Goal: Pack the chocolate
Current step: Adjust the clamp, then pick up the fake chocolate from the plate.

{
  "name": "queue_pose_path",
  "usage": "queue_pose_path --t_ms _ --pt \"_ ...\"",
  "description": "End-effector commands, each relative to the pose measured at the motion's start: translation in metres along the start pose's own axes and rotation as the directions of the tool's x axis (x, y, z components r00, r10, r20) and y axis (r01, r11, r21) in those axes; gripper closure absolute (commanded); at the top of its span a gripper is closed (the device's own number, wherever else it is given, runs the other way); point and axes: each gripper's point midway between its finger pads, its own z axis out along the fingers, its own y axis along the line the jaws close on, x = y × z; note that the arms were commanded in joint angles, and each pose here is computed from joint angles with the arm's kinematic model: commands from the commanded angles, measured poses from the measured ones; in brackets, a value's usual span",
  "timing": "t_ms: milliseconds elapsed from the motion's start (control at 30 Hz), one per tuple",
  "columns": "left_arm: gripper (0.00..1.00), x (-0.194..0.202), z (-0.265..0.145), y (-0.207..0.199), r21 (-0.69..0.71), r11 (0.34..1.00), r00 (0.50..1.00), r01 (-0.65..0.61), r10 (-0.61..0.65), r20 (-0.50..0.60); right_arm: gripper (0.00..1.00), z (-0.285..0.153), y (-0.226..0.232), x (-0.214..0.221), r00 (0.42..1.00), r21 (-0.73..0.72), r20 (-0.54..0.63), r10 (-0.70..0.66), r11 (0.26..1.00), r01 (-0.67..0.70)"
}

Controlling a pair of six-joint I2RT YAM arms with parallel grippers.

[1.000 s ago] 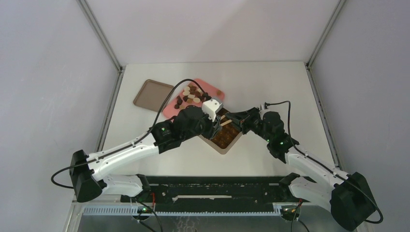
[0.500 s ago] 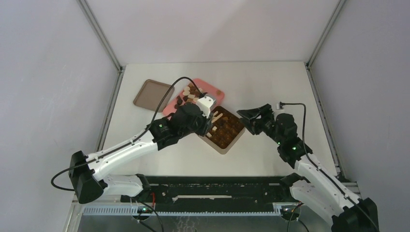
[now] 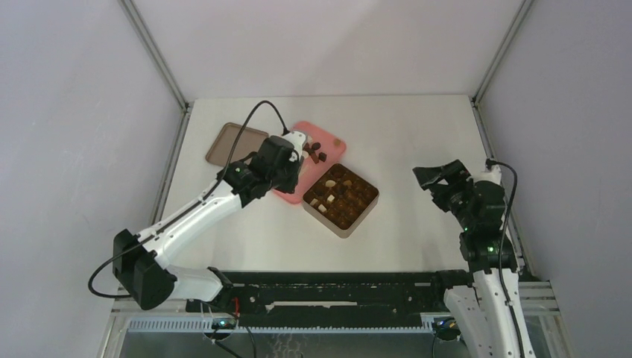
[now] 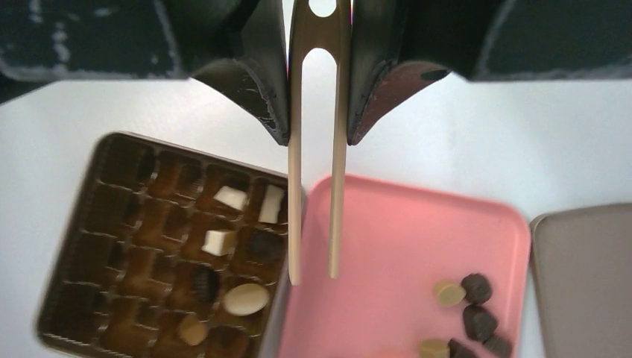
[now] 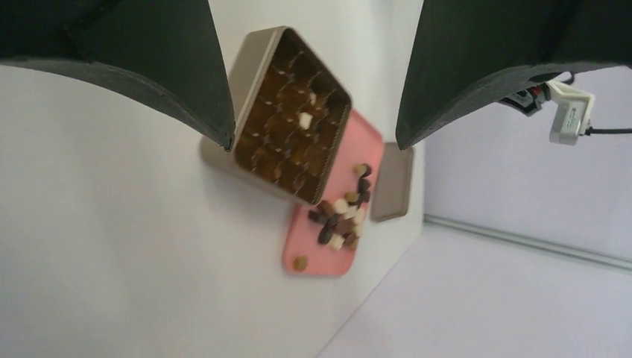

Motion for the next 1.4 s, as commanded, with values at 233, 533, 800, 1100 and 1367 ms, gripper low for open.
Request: queue_pose_path --t_ms 233,533,800,1100,1367 --pt "0.67 0.010 0.030 0.071 -0.168 0.978 0.961 0.121 -0.158 -0.226 0.11 -0.059 -0.038 -0.073 0.866 0.346 0.181 -0.466 0.854 0.388" --pt "0.65 0.026 0.062 0.090 -0.199 0.966 0.900 0.167 -0.232 -0.370 0.05 -0.092 -0.071 -0.094 0.781 0.547 0.216 -0.586 0.735 0.400" --pt "0.62 0.022 0.083 0.099 -0.219 0.956 0.878 0.195 -0.269 -0.396 0.03 -0.097 -0.077 -0.092 0.757 0.538 0.290 -0.585 0.754 0.377" --pt "0.61 0.018 0.105 0.115 -0.267 0.941 0.858 0.205 -0.304 -0.413 0.03 -0.097 -0.078 -0.090 0.759 0.535 0.290 -0.583 0.757 0.376" --pt "0.60 0.020 0.120 0.126 -0.298 0.932 0.840 0.206 -0.325 -0.436 0.03 -0.097 -0.078 -0.090 0.758 0.536 0.291 -0.584 0.756 0.377"
